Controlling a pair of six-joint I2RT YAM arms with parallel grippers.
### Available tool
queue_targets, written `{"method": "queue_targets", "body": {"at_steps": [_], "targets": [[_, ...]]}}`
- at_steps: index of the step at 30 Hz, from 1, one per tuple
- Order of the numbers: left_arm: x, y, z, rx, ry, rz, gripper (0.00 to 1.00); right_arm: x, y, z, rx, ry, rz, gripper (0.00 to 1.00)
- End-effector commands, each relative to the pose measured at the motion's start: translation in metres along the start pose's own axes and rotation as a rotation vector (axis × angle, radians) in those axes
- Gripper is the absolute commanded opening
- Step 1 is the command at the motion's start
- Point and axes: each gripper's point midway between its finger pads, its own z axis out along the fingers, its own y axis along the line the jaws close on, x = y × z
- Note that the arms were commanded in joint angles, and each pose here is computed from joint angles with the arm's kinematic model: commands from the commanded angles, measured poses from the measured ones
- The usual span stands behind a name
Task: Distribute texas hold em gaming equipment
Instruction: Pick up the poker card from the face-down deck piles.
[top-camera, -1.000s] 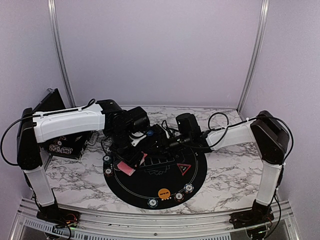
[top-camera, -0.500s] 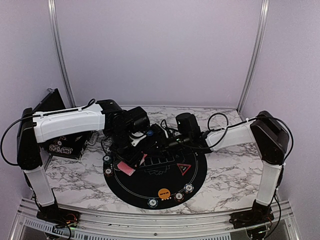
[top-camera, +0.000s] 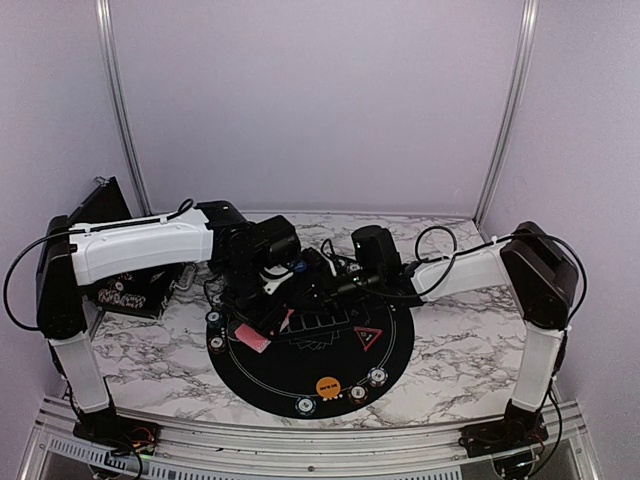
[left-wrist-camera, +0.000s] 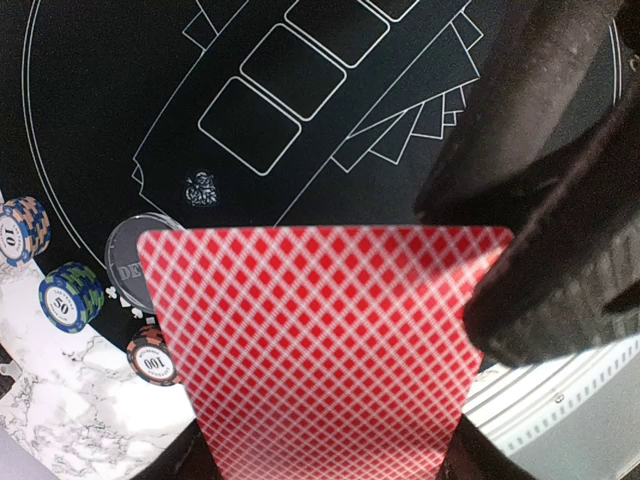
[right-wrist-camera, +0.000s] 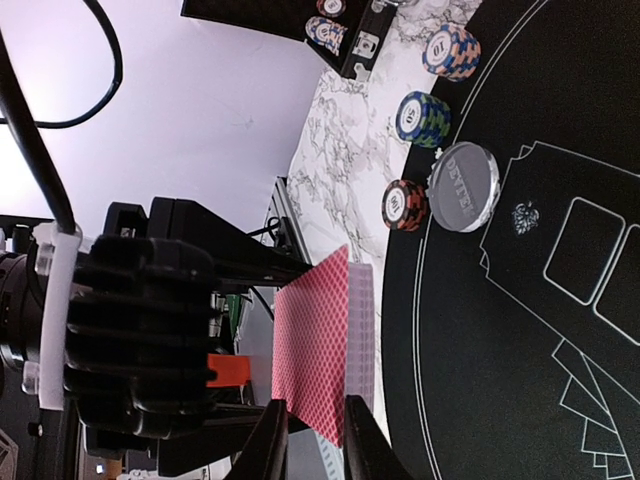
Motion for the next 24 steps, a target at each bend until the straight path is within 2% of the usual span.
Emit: {"method": "queue_targets", "body": {"at_steps": [1, 14, 20, 24], "targets": [[-0.0005, 0.0003, -0.0039, -0.012, 0.002, 0.011, 0.52, 0.0052, 0.0020, 0.0071, -0.018, 0.022, -0.012, 0.18], [0.0002, 0.0005, -0.0074, -0.010, -0.006, 0.008, 0.52, 0.0072, -0.0045, 0.0087, -0.011, 0.025, 0.002, 0.14], [0.0015, 0.0010, -0.0086, -0.009, -0.007, 0.005, 0.52, 0.0068, -0.0049, 0.0078, -0.012, 0.023, 0.009, 0.02], [0.0034, 0.0015, -0.0082, -0.010, -0.004, 0.001, 0.52, 0.0047, -0.0049, 0.0061, -0.012, 0.017, 0.013, 0.00]]}}
